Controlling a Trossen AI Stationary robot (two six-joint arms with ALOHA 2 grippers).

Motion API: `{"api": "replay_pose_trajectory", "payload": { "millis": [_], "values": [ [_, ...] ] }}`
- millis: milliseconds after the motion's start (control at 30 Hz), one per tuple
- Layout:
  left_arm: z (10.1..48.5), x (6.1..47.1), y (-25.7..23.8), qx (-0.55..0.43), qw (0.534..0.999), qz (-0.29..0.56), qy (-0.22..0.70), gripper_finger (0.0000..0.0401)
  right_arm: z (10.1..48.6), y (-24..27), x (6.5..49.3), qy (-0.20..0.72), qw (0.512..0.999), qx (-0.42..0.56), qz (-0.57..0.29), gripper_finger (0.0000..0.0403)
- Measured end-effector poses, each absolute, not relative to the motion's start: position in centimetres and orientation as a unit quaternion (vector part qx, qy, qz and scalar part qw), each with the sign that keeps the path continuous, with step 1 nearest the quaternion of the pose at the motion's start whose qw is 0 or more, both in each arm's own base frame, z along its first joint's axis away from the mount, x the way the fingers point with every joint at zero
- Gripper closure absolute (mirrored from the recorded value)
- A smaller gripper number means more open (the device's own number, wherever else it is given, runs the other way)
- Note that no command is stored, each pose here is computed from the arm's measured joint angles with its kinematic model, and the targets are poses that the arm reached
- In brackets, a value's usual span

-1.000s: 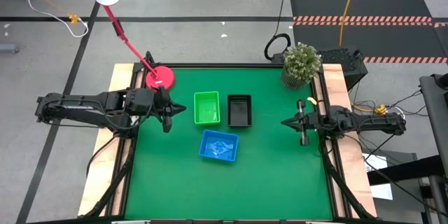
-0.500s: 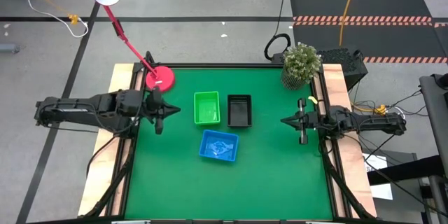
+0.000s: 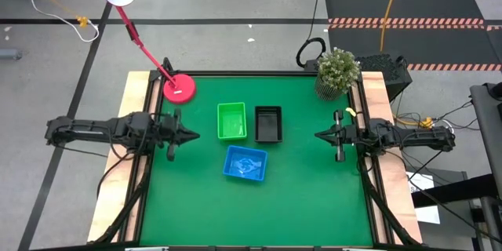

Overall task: Stack baskets by color
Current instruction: Return to Home Position

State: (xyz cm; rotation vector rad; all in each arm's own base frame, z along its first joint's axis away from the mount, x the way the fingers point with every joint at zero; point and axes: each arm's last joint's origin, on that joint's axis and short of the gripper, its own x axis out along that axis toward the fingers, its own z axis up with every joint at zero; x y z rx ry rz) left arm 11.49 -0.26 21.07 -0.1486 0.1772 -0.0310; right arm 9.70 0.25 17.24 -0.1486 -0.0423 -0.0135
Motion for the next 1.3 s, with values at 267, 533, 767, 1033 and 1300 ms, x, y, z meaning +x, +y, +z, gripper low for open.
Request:
{"api": "replay_pose_trajectory", "payload": {
  "millis": [267,533,767,1033,1300],
  "values": [
    [18.4,11.3,-0.6,-0.065,0.997,-0.037,0.013,0.0398,17.2,0.3,9.7,-0.021,0.997,-0.074,-0.007,0.0403],
    [17.4,11.1,-0.8,-0.046,0.997,-0.057,-0.028,0.0399,17.2,0.3,9.7,-0.021,0.997,-0.074,-0.007,0.0403],
    [17.8,10.5,-0.9,-0.034,0.995,-0.083,-0.048,0.0400,17.2,0.3,9.7,-0.021,0.997,-0.074,-0.007,0.0403],
    [17.0,9.7,-0.8,-0.032,0.997,-0.067,-0.017,0.0400,17.2,0.3,9.7,-0.021,0.997,-0.074,-0.006,0.0403],
    [16.9,9.7,-0.8,-0.026,0.997,-0.068,-0.010,0.0400,17.2,0.3,9.7,-0.020,0.997,-0.074,-0.006,0.0403]
  ]
}}
